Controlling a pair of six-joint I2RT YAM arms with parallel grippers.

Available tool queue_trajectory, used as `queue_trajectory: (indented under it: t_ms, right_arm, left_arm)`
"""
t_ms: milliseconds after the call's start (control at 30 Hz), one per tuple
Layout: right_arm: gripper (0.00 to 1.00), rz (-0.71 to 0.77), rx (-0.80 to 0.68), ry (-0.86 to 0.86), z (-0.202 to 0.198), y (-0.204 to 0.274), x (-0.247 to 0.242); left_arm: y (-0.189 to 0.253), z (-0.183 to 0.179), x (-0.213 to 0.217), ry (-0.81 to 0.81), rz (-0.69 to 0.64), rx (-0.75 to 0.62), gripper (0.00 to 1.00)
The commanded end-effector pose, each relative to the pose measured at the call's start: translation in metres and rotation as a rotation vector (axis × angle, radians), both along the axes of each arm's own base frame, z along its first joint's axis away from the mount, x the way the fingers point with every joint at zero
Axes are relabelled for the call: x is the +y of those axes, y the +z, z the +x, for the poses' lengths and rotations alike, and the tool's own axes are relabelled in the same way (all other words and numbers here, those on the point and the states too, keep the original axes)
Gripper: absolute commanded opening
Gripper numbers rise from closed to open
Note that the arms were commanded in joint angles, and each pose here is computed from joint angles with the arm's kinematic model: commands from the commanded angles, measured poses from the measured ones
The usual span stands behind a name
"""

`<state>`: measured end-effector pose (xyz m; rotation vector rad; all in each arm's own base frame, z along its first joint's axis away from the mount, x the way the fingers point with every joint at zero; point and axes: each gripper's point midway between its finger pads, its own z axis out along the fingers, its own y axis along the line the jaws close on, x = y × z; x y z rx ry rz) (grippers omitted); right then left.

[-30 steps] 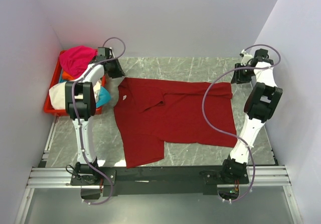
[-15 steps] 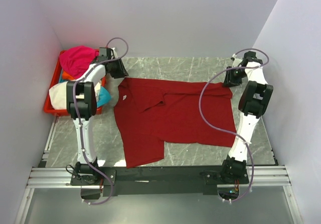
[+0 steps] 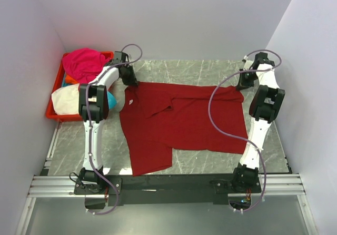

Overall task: Fold and stack the t-shirts
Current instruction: Fold the tshirt

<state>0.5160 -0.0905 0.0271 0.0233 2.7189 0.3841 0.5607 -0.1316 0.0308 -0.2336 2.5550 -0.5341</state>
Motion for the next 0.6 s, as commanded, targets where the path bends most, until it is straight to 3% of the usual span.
queue_trajectory:
  t_ms: [0, 433, 533, 567]
  right_arm:
    - [0.00, -0.085, -0.119, -0.047, 0.031, 0.029, -0.017]
    - [0.00, -0.253, -0.351, -0.123, 0.091, 0.078, -0.039]
    - [0.18, -0.330, -0.414, -0.153, 0.104, 0.093, -0.046]
    - [0.35, -0.348, -0.439, -0.164, 0.107, 0.103, -0.049]
  left_arm:
    - [-0.013, 0.000, 0.033, 0.089, 0.053, 0.052, 0.09]
    - [0.017, 0.032, 0.017, 0.140, -0.101, -0.040, 0.09]
    - [0.032, 0.038, 0.013, 0.132, -0.130, -0.080, 0.14]
    - [0.045, 0.041, 0.013, 0.128, -0.135, -0.109, 0.21]
